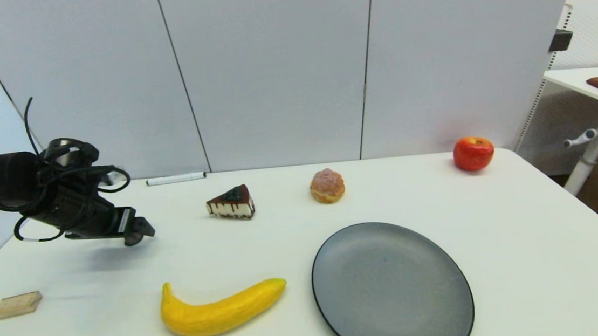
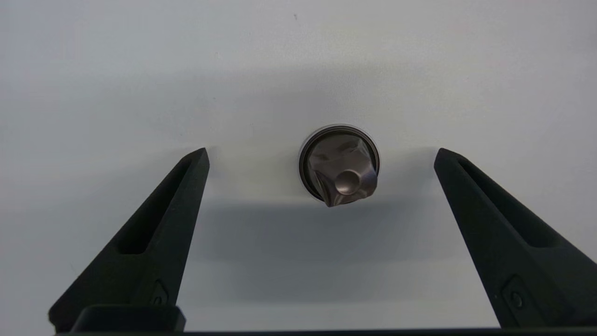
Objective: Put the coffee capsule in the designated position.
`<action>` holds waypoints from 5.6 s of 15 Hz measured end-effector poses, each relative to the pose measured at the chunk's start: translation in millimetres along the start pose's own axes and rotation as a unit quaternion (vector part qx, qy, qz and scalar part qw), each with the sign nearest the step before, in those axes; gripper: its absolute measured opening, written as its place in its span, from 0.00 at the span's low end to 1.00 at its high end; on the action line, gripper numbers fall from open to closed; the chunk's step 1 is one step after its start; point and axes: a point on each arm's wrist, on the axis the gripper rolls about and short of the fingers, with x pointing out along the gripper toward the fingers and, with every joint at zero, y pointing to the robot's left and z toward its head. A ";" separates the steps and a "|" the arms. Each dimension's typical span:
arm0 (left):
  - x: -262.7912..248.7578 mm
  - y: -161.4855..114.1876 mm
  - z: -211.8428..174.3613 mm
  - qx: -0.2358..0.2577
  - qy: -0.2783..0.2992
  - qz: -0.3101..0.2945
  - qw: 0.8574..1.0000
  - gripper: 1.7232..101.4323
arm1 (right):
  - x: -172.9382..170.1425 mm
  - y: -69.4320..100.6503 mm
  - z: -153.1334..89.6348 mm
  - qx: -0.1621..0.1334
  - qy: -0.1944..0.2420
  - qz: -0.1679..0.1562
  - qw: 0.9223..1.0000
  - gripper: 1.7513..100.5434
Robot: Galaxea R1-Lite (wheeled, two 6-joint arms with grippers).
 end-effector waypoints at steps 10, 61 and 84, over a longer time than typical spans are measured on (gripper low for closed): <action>-1.9 0.0 1.2 -0.001 -0.004 0.000 1.000 0.15 | 0.0 0.0 0.0 0.000 0.000 0.000 1.000 0.97; 22.5 -359.4 28.4 0.213 -0.168 -0.270 0.924 0.52 | 0.0 0.0 0.0 0.000 0.000 0.000 1.000 0.97; -176.2 -70.9 -274.8 0.089 -0.474 0.004 0.876 0.94 | 0.0 0.0 0.0 0.000 0.000 0.000 1.000 0.97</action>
